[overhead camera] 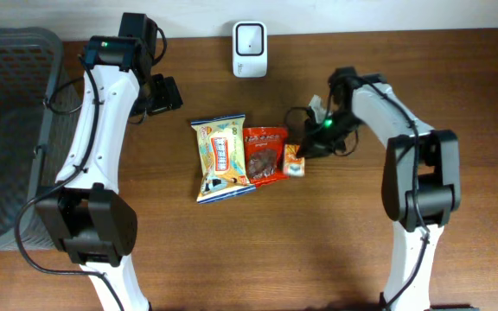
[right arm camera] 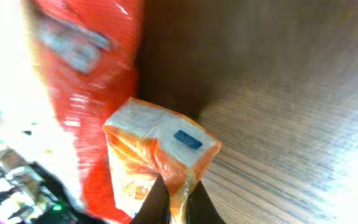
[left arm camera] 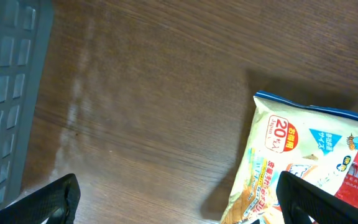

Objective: Scan the item barcode
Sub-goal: 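Move the right gripper back toward the orange tissue pack, then grasp the orange tissue pack with the right gripper and pull it right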

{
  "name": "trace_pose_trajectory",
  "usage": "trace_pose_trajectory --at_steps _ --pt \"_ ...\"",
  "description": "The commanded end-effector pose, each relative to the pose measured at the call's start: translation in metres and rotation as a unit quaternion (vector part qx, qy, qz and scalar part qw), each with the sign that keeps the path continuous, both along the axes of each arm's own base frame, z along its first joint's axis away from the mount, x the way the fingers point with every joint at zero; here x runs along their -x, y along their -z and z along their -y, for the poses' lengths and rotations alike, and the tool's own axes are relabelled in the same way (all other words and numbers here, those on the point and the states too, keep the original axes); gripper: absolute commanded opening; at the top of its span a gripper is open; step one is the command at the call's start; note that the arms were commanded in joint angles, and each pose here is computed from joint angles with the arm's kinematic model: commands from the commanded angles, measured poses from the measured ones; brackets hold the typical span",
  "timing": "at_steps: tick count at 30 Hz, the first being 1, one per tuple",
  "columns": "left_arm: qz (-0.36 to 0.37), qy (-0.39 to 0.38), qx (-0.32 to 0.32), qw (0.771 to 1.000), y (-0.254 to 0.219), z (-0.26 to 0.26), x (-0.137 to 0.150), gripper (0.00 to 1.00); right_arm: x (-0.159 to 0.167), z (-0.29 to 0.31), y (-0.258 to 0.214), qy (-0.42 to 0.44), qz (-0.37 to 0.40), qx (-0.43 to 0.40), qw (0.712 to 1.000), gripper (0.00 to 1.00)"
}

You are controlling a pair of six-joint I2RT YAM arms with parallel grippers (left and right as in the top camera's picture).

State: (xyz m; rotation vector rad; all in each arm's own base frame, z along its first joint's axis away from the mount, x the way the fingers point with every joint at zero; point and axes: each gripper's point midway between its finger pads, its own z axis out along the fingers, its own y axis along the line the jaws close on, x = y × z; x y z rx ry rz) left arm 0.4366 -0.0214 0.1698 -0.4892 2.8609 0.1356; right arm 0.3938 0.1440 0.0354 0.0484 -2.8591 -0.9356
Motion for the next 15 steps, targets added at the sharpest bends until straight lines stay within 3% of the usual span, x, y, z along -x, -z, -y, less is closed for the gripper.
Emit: trace_pose_trajectory --at_steps 1,5,7,10,15 --pt "0.0 -0.004 0.003 1.0 0.0 0.001 0.0 0.99 -0.028 0.003 -0.053 -0.011 0.078 -0.107 0.991 0.04" --pt "0.0 -0.004 0.003 1.0 0.0 0.001 0.0 0.99 -0.016 -0.007 -0.109 -0.073 0.161 -0.271 0.946 0.04" --pt "0.0 -0.004 0.003 1.0 0.0 0.001 0.0 0.99 0.001 -0.014 -0.119 -0.114 0.182 -0.3 0.929 0.04" --pt "0.0 -0.004 0.003 1.0 0.0 0.001 0.0 0.99 0.004 -0.014 -0.116 -0.132 0.193 -0.295 0.927 0.04" --pt "0.0 -0.004 0.003 1.0 0.0 0.001 0.0 0.99 0.008 0.005 -0.084 -0.16 0.161 -0.204 0.952 0.04"
